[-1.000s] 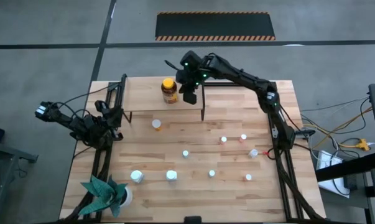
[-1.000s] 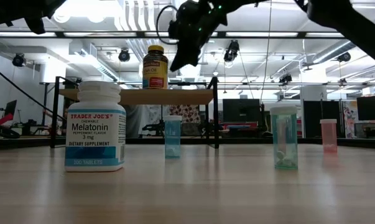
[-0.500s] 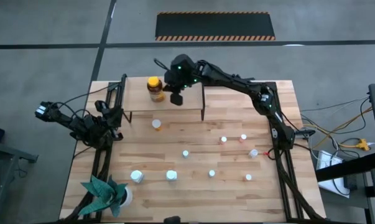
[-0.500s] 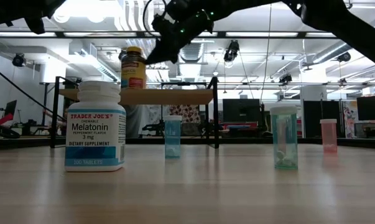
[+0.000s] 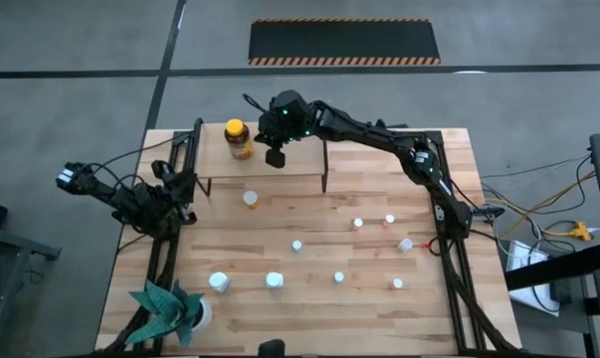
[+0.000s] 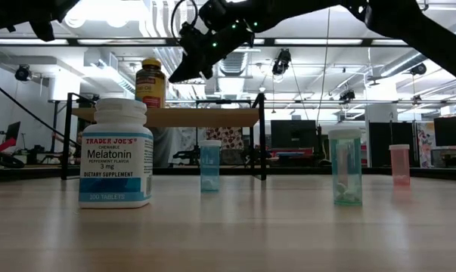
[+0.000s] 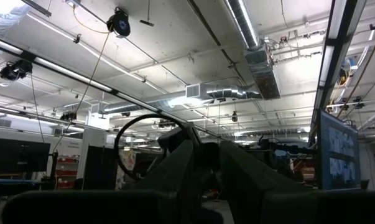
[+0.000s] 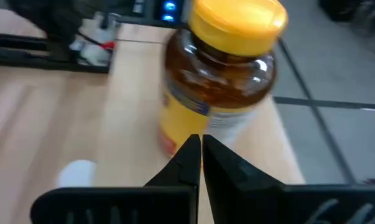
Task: Pick and place medicine bottles onto shelf by color
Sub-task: Put the yellow pill bottle on the shelf, then put the orange pill bottle on the shelf
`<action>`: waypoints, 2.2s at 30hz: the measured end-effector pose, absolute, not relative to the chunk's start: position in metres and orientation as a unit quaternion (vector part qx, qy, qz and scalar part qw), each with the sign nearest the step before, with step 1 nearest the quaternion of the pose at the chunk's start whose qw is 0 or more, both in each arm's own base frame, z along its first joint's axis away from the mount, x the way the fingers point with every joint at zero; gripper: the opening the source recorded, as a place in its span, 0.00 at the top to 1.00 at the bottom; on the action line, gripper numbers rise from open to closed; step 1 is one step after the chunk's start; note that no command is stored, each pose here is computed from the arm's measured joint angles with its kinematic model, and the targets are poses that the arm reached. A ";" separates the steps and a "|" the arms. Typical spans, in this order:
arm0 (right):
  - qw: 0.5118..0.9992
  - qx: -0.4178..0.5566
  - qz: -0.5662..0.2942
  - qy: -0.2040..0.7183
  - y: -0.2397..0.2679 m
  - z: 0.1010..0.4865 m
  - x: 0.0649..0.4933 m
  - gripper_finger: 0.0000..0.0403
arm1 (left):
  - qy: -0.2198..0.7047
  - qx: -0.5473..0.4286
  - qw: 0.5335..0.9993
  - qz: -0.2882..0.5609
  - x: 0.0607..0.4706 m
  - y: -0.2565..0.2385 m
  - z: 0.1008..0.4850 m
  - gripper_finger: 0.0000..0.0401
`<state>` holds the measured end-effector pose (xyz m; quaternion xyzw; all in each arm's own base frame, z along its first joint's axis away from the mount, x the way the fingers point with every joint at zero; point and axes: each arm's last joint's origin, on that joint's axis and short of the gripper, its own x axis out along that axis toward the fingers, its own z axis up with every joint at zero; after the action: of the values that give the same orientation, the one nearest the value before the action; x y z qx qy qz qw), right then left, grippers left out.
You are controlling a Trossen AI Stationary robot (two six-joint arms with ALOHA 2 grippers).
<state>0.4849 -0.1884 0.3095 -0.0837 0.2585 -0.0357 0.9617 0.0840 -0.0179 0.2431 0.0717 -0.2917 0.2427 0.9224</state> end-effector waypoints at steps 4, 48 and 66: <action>0.969 -0.087 -0.045 0.225 -0.192 0.294 0.496 0.98 | -0.292 0.072 0.922 0.243 0.084 -0.018 0.243 0.84; 0.945 -0.077 0.166 0.271 0.064 0.285 0.287 0.98 | -0.290 -0.089 0.946 0.118 0.106 -0.031 0.235 0.84; 0.961 -0.217 0.089 0.148 0.045 0.232 0.219 0.98 | -0.224 -0.157 0.952 0.138 0.184 -0.065 0.280 0.84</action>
<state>0.2191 0.0452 0.2325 -0.2175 0.1477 0.0895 0.9607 0.1837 -0.0650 0.2795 -0.1572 -0.2240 0.1377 0.9519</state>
